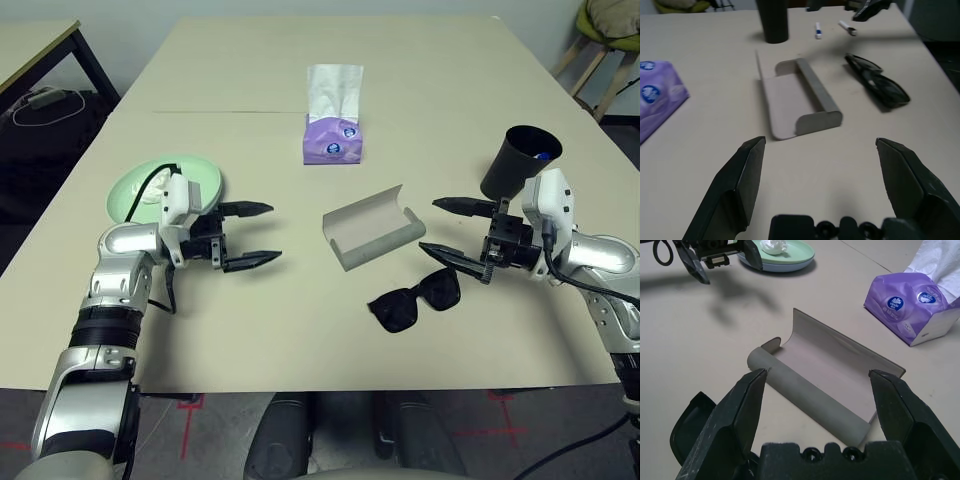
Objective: Organize and tidy the items on the table.
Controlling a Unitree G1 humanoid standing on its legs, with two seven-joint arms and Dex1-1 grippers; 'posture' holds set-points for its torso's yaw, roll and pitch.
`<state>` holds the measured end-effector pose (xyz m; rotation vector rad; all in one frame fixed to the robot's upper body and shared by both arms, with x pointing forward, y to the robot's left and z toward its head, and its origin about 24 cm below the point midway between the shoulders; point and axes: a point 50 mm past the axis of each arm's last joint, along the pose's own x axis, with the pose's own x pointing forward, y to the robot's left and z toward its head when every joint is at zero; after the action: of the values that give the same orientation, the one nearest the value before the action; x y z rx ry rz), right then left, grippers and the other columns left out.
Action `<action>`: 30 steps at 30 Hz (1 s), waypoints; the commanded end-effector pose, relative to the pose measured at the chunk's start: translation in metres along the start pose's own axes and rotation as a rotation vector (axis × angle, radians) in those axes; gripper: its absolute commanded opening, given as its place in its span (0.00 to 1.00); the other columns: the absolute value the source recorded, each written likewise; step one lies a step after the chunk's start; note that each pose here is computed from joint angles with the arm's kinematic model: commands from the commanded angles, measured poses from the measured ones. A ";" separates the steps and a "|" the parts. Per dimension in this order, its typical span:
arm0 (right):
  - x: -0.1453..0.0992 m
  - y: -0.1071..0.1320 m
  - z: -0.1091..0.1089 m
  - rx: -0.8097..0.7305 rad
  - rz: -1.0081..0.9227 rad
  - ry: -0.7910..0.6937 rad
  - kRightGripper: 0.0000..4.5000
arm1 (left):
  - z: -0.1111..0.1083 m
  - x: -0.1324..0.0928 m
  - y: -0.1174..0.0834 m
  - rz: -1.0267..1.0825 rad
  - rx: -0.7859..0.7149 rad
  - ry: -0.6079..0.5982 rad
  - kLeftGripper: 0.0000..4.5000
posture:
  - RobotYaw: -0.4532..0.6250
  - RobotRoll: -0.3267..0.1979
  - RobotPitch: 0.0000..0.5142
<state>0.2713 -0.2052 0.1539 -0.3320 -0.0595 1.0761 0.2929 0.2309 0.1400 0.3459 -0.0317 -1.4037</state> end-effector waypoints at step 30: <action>0.025 0.024 0.051 -0.340 0.286 0.466 1.00 | 0.011 0.021 -0.013 -0.129 0.029 -0.006 0.99 | 0.50 0.62 0.34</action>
<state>0.2569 -0.1657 0.1923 -0.8827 0.2217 1.2121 0.2849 0.2093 0.1463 0.3537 -0.0378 -1.5111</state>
